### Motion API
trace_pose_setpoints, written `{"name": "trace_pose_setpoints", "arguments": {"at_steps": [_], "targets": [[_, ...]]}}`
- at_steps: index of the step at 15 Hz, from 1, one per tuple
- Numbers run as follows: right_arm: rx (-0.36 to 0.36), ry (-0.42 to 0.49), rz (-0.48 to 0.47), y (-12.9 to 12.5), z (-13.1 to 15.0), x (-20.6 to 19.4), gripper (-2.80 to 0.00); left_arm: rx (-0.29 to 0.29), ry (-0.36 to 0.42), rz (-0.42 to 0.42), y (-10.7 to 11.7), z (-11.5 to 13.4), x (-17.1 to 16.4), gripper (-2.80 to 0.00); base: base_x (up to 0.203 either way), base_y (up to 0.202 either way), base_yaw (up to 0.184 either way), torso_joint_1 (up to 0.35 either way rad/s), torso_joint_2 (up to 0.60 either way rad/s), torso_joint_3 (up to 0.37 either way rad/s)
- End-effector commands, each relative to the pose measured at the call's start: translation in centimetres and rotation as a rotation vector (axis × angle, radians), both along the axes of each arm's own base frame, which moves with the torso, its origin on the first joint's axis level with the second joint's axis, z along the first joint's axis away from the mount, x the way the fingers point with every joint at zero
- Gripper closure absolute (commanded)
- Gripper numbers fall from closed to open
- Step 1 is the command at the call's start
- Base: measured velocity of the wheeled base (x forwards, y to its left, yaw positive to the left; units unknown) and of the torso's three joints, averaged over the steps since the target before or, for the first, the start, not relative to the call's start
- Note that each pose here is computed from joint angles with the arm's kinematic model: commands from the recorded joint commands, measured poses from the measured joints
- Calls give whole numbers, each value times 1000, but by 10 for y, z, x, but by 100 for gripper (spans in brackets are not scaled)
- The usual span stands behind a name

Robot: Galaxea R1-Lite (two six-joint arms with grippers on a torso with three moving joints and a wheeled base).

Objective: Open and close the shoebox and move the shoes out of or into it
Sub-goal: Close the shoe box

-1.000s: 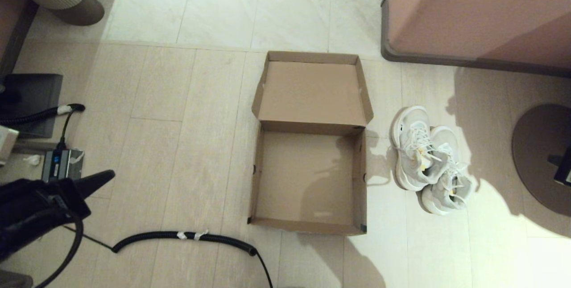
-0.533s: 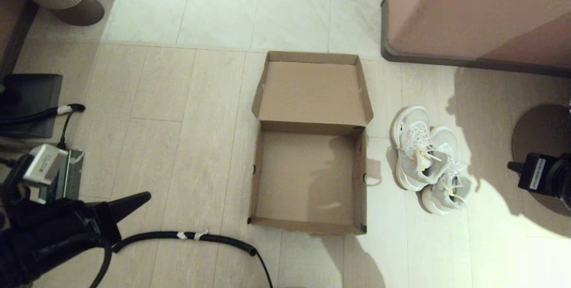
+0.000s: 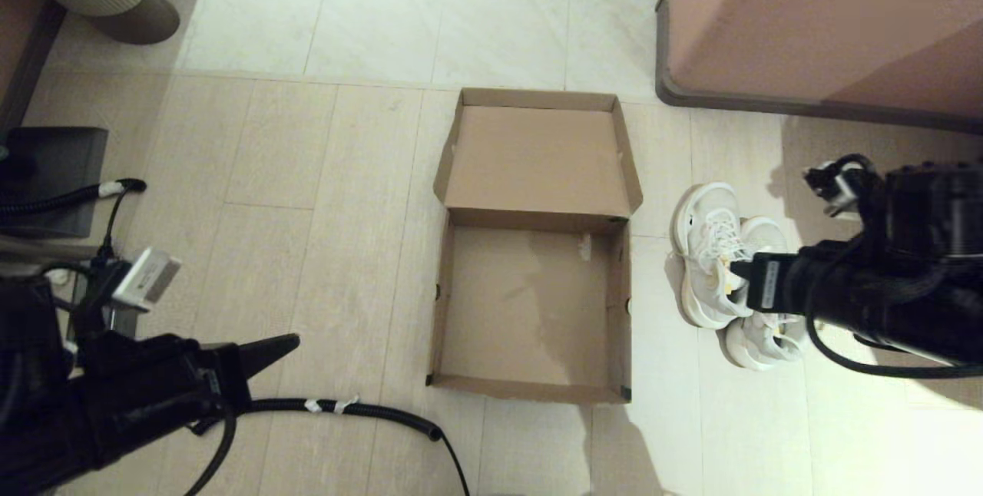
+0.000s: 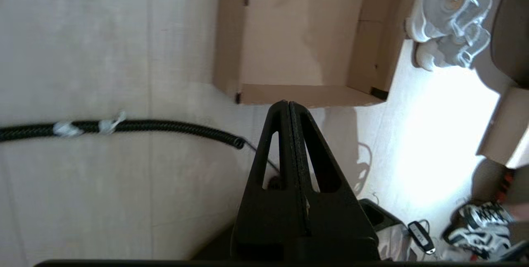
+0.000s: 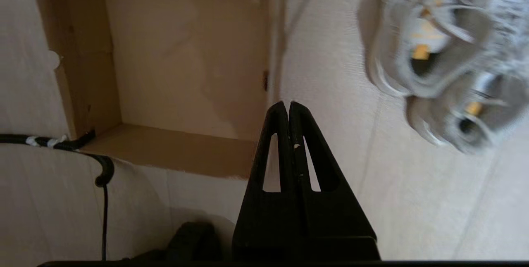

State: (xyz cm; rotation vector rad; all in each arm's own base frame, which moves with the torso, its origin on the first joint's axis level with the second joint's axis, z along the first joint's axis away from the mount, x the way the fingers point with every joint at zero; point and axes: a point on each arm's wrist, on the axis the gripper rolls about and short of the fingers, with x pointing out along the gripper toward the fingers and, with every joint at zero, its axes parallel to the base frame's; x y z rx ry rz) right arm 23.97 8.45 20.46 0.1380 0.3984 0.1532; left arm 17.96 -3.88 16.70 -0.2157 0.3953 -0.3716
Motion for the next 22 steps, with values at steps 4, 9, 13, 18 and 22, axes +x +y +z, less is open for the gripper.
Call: {"name": "trace_pose_setpoints", "arguments": {"at_steps": [4, 9, 13, 18, 22], "targets": [[-44, 80, 95, 73, -61, 76, 0, 11, 64, -70, -30, -15, 64, 0, 0, 0, 0, 0, 0, 0], [-57, 89, 172, 122, -92, 107, 0, 34, 125, -173, -85, -58, 136, 0, 0, 0, 0, 0, 0, 0], [-86, 168, 200, 134, -122, 99, 0, 89, 94, -159, -143, -98, 173, 0, 0, 0, 0, 0, 0, 0], [-105, 193, 195, 122, -151, 82, 0, 133, 101, -149, -175, -131, 187, 0, 0, 0, 0, 0, 0, 0], [-118, 208, 193, 121, -174, 81, 0, 174, 132, -158, -191, -153, 184, 0, 0, 0, 0, 0, 0, 0]]}}
